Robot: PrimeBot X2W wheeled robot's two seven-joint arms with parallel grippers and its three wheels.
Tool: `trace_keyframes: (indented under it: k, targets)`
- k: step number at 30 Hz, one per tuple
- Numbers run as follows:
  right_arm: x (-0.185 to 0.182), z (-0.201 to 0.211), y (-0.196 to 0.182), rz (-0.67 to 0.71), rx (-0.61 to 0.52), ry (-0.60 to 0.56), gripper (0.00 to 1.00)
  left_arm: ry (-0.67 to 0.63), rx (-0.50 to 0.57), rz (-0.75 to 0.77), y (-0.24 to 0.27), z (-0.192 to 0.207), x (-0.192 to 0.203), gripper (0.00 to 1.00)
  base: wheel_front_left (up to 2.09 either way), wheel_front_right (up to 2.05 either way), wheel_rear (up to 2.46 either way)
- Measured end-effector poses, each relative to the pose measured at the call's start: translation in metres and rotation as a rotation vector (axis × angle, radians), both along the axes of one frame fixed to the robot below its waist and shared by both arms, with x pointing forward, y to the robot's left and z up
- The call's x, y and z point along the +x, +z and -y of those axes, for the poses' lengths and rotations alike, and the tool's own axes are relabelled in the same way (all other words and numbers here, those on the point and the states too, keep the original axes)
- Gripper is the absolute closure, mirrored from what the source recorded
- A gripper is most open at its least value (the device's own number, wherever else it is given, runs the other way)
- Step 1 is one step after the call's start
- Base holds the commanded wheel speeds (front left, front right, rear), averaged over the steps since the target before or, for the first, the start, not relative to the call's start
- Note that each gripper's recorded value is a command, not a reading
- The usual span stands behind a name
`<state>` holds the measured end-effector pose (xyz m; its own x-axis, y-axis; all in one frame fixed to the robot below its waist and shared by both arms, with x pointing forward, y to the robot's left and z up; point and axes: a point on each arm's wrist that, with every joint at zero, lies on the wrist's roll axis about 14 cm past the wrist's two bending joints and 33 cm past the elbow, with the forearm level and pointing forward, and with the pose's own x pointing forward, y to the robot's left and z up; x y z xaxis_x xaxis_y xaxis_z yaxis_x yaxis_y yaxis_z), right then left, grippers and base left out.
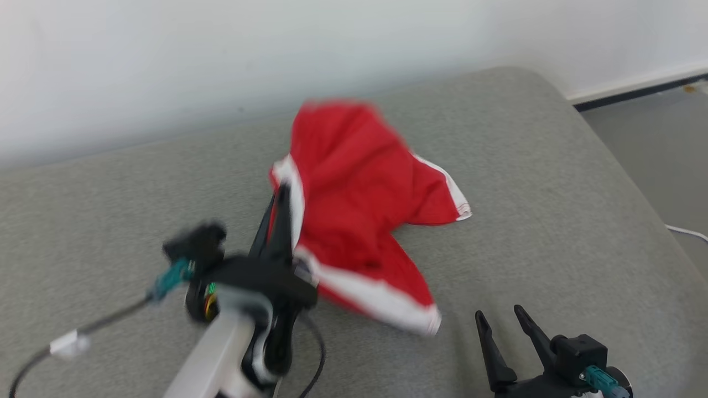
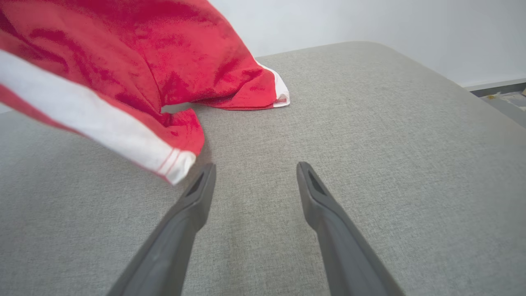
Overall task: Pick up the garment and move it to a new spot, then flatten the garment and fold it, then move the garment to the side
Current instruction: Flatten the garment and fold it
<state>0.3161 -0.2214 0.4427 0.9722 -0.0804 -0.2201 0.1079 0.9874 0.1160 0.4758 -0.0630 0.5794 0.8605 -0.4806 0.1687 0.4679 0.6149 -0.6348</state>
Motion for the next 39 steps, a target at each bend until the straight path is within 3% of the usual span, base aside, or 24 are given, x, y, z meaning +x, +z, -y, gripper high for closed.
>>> trace_keyframes:
  k: [4, 8, 9, 10, 17, 29, 38, 39]
  targets:
    - [0.012, -0.019, 0.003, 0.008, 0.006, 0.067, 0.00, 0.152, 0.096, -0.200, -0.082, -0.064, -0.019, 1.00, 0.00, 0.00, 0.00]
    - [0.019, -0.034, 0.003, 0.006, 0.009, 0.121, 0.00, 0.275, 0.117, -0.310, -0.120, -0.112, -0.038, 1.00, 0.00, 0.00, 0.00]
    - [0.021, -0.038, 0.004, 0.009, 0.010, 0.134, 0.00, 0.298, 0.119, -0.325, -0.125, -0.121, -0.042, 0.71, 0.00, 0.00, 0.00]
    - [0.023, -0.041, 0.005, 0.013, 0.010, 0.146, 0.00, 0.317, 0.131, -0.341, -0.132, -0.129, -0.047, 0.00, 0.00, 0.00, 0.00]
    - [0.026, -0.053, 0.010, 0.023, 0.004, 0.192, 0.00, 0.431, 0.137, -0.387, -0.147, -0.171, -0.067, 0.00, 0.00, 0.00, 0.00]
    - [0.030, -0.086, -0.025, -0.222, 0.039, 0.309, 0.00, 0.467, 0.357, 0.063, -0.058, -0.210, -0.083, 0.00, 0.00, 0.00, 0.00]
    - [0.042, -0.110, -0.054, -0.395, 0.028, 0.390, 0.00, 0.623, 0.391, 0.086, -0.049, -0.261, -0.104, 0.00, 0.00, 0.00, 0.00]
    - [0.043, -0.112, -0.057, -0.406, 0.014, 0.398, 0.06, 0.638, 0.392, 0.084, -0.048, -0.264, -0.106, 0.00, 0.00, 0.00, 0.00]
